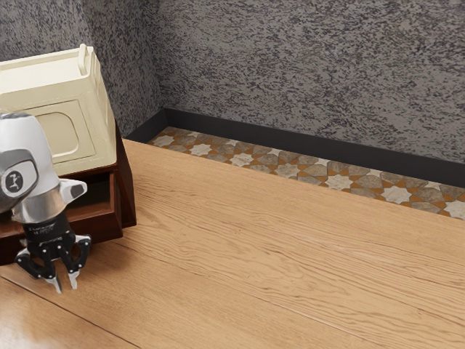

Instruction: Push the drawer handle with one arm to close the drawer

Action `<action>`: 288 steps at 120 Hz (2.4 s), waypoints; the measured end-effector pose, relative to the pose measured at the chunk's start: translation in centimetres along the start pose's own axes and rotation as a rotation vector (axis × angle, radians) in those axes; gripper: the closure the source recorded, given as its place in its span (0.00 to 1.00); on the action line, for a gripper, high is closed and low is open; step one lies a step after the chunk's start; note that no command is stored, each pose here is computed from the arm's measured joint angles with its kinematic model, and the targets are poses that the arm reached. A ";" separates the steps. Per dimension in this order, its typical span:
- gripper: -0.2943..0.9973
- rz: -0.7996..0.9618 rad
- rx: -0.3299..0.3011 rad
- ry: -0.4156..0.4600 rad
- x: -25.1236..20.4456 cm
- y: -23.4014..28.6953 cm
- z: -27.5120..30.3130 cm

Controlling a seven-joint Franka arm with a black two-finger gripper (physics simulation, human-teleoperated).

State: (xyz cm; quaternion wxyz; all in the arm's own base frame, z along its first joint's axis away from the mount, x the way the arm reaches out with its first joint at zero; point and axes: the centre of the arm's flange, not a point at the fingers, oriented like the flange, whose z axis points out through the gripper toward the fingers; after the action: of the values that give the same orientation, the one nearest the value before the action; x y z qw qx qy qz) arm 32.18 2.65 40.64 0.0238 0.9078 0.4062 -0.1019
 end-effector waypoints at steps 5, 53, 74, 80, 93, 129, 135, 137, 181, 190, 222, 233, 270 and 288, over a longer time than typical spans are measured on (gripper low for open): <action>0.70 -0.015 -0.010 0.014 0.8 0.4 0.3; 0.72 -0.145 -0.078 0.126 5.9 -3.6 -1.8; 0.72 -0.155 -0.067 0.139 9.8 -4.5 -1.8; 0.72 -0.158 -0.070 0.145 10.2 -5.0 -1.9; 0.72 -0.168 -0.065 0.139 11.8 -6.3 -1.0; 0.72 -0.107 -0.086 0.230 14.9 -5.2 -1.9; 0.72 -0.097 -0.089 0.243 15.6 -4.9 -2.2; 0.72 -0.094 -0.091 0.248 15.9 -4.8 -2.3; 0.72 -0.027 -0.113 0.326 20.1 -3.3 -2.4; 0.73 -0.015 -0.119 0.344 20.5 -3.3 -2.5; 0.73 0.020 -0.136 0.410 23.1 -3.9 -2.9; 0.73 0.051 -0.131 0.422 23.4 -4.0 -3.0; 0.71 0.147 -0.128 0.431 15.9 -5.0 -1.9; 0.69 0.243 -0.126 0.400 5.2 -2.2 -4.2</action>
State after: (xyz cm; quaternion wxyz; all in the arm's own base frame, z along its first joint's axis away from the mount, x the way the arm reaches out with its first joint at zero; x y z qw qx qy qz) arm 34.60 8.46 43.82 0.0117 0.9488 0.2964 0.1090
